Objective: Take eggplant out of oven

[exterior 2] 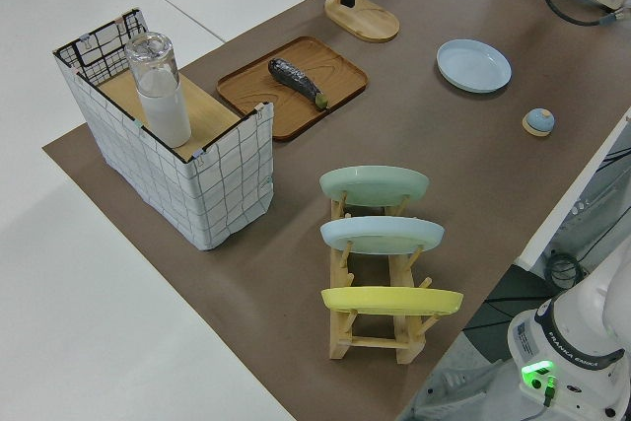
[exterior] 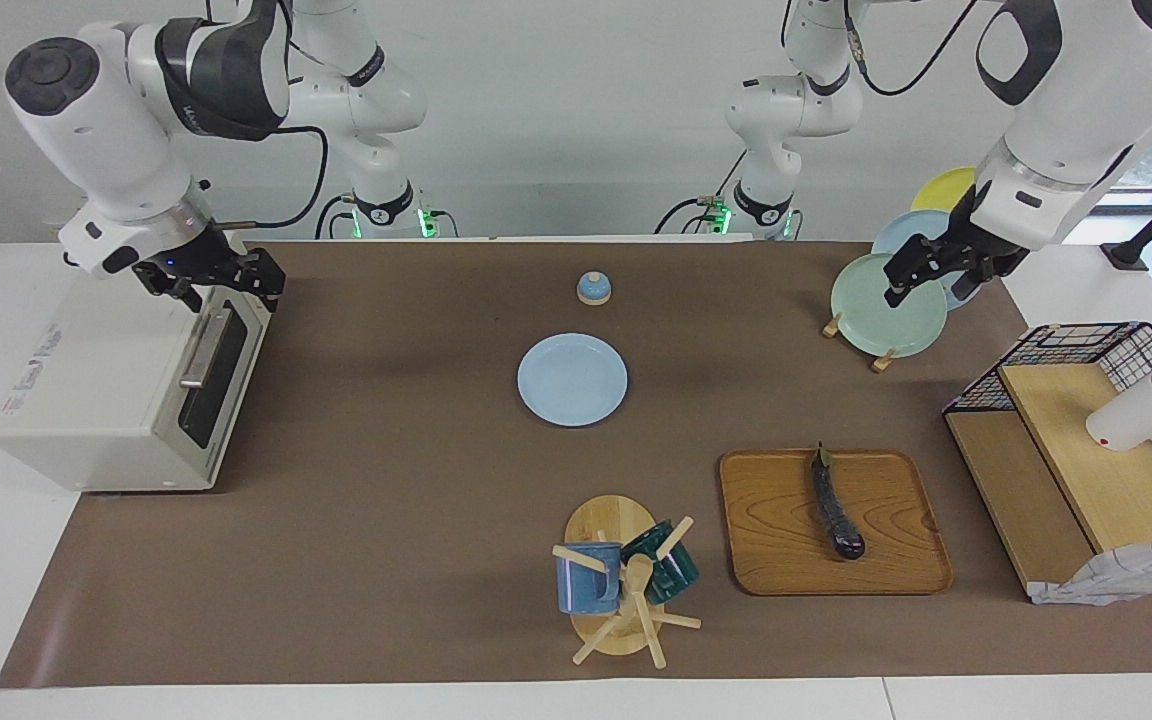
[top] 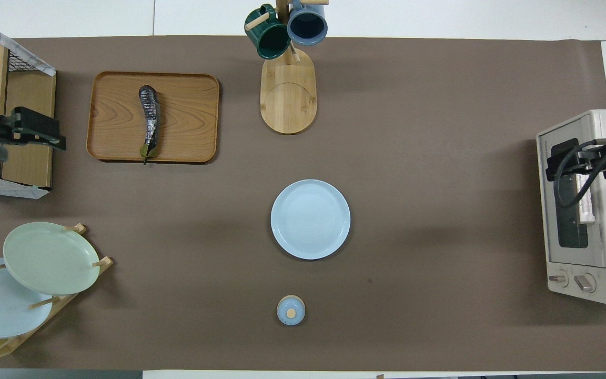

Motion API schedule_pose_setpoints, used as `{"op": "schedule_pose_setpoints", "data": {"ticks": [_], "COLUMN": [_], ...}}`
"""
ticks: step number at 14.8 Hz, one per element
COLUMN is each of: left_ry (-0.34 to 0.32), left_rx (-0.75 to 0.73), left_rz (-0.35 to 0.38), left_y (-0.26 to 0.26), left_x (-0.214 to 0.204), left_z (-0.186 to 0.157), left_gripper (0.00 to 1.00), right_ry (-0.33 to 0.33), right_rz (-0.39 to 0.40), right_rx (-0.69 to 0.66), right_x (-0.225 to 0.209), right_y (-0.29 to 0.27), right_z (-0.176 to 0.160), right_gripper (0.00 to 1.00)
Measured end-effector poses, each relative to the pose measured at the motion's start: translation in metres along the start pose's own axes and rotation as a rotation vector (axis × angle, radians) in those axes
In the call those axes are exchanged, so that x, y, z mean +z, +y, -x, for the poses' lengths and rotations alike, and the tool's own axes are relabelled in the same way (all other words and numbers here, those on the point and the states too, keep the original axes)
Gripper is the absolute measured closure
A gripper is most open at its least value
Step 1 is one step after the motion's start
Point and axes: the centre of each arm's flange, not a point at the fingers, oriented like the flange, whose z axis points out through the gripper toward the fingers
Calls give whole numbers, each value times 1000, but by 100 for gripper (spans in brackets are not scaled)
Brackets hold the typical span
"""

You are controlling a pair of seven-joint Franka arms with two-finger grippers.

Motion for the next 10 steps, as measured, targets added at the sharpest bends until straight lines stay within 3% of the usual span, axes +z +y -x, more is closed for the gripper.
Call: {"op": "schedule_pose_setpoints", "data": {"ticks": [5, 10], "left_ry": [-63, -92], "left_rx": [5, -4], "left_rz": [-11, -19], "left_y": [-1, -7], "left_x": [24, 7], "left_z": [27, 37], "left_gripper": [0, 0], "right_ry": [0, 0], "right_rz": [0, 0], "right_rx": [0, 0], "right_x": [0, 0], "right_y": [0, 0], "right_z": [0, 0], "right_gripper": [0, 0]}}
